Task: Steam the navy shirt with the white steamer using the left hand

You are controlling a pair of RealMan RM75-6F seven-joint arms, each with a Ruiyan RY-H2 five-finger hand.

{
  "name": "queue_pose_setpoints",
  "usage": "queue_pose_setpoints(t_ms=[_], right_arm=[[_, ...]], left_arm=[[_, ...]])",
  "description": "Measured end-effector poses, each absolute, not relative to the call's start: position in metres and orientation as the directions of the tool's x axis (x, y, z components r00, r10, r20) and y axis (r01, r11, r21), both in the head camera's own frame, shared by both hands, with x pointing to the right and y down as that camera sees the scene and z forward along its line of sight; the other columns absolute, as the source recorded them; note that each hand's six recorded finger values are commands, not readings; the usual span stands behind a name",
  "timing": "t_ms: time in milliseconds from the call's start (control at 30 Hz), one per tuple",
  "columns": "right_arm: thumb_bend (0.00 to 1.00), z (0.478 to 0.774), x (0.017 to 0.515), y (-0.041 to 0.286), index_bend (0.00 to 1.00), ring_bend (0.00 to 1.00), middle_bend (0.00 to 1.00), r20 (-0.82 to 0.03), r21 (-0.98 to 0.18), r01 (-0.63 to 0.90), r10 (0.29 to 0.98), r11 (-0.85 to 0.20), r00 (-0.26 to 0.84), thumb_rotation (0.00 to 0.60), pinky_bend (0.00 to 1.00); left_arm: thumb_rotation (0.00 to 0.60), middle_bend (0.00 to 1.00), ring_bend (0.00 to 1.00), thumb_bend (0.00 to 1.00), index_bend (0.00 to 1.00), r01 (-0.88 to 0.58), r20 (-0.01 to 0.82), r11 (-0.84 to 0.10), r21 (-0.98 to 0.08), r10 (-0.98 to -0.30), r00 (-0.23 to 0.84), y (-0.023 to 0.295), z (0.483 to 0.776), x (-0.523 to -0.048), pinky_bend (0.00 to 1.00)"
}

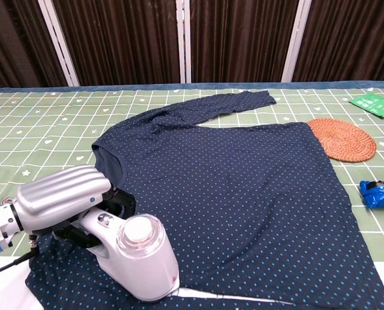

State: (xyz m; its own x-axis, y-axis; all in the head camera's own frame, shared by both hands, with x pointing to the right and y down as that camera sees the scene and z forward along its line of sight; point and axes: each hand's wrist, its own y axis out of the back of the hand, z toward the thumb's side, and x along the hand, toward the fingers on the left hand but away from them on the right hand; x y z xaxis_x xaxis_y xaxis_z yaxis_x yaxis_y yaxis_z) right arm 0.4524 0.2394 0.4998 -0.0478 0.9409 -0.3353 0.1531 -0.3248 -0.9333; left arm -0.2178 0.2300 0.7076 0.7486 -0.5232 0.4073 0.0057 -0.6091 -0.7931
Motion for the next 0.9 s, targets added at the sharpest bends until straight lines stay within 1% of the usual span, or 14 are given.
queue_pose_setpoints(t_ms=[100,200,400,567,733,900], right_arm=[[0.00,0.500,0.453,0.240,0.00,0.00,0.00,-0.335,-0.934,0.152,0.941,-0.324,-0.048,0.600,0.00],[0.00,0.500,0.452,0.240,0.00,0.00,0.00,-0.338,-0.933,0.152,0.940,-0.327,-0.046,0.600,0.00],[0.00,0.501,0.450,0.240,0.00,0.00,0.00,-0.341,-0.931,0.152,0.939,-0.332,-0.037,0.600,0.00],[0.00,0.501,0.448,0.241,0.00,0.00,0.00,-0.341,-0.931,0.147,0.940,-0.333,-0.032,0.600,0.00],[0.00,0.502,0.446,0.242,0.00,0.00,0.00,-0.344,-0.930,0.146,0.939,-0.337,-0.029,0.600,0.00],[0.00,0.502,0.444,0.242,0.01,0.00,0.00,-0.343,-0.931,0.141,0.939,-0.337,-0.027,0.600,0.00]], left_arm=[[0.600,0.80,0.76,0.63,0.91,0.004,0.405,-0.597,-0.802,-0.539,0.739,0.223,0.706,-0.222,1.00],[0.600,0.80,0.76,0.63,0.91,-0.009,0.398,-0.580,-0.814,-0.569,0.720,0.212,0.705,-0.228,1.00],[0.600,0.80,0.76,0.63,0.91,-0.079,0.369,-0.540,-0.838,-0.667,0.647,0.177,0.699,-0.247,1.00],[0.600,0.80,0.76,0.63,0.91,-0.119,0.351,-0.489,-0.864,-0.754,0.555,0.142,0.693,-0.276,1.00],[0.600,0.80,0.76,0.63,0.91,-0.115,0.373,-0.464,-0.879,-0.816,0.442,0.112,0.695,-0.311,1.00],[0.600,0.80,0.76,0.63,0.91,-0.075,0.422,-0.474,-0.877,-0.836,0.352,0.097,0.705,-0.342,1.00]])
